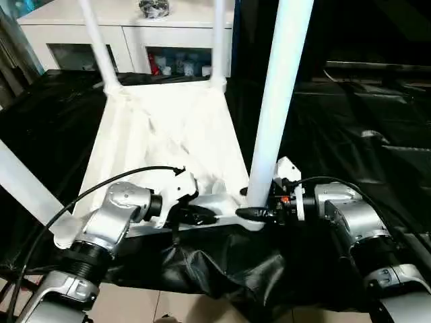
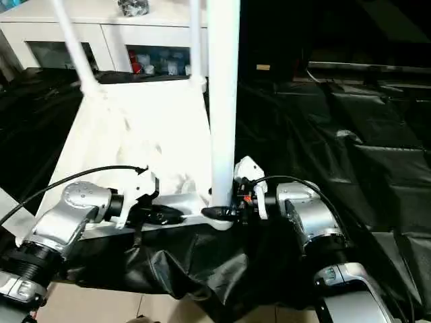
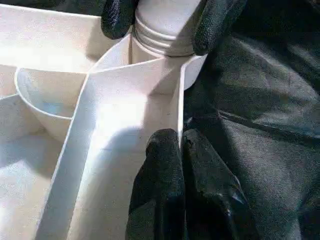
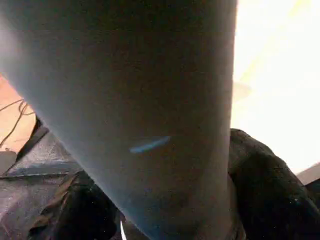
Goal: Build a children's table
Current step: Rotate leg to tighten
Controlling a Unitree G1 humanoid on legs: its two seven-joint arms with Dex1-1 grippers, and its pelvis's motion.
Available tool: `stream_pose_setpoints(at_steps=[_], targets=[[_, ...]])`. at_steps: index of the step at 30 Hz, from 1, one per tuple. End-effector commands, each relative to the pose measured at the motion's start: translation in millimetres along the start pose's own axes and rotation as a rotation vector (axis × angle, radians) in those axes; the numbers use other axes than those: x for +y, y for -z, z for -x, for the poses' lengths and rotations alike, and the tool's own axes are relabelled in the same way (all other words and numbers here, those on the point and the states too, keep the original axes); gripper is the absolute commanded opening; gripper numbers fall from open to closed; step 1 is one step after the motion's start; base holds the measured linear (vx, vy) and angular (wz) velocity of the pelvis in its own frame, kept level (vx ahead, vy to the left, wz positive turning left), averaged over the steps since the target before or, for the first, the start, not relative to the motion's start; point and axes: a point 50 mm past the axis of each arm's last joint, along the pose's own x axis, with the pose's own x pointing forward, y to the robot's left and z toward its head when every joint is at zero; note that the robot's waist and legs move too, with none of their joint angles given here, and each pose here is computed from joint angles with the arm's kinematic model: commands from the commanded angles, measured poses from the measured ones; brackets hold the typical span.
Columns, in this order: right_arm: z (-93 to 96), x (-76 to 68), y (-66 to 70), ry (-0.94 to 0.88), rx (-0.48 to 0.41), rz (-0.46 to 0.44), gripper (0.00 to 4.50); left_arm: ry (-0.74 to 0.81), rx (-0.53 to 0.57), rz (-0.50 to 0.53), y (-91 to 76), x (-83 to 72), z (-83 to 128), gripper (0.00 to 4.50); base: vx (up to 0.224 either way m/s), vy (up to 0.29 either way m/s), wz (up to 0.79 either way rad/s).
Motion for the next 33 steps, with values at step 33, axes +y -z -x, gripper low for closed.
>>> stream_pose_setpoints(at_steps=[33], targets=[[-77.4,-7.4,-7.2,0.313,-0.103,-0.052,3.74,-0.183,-0.081,-0.011,-33.0,5.1,-42.7,0.00,0.000,0.000,0.00]])
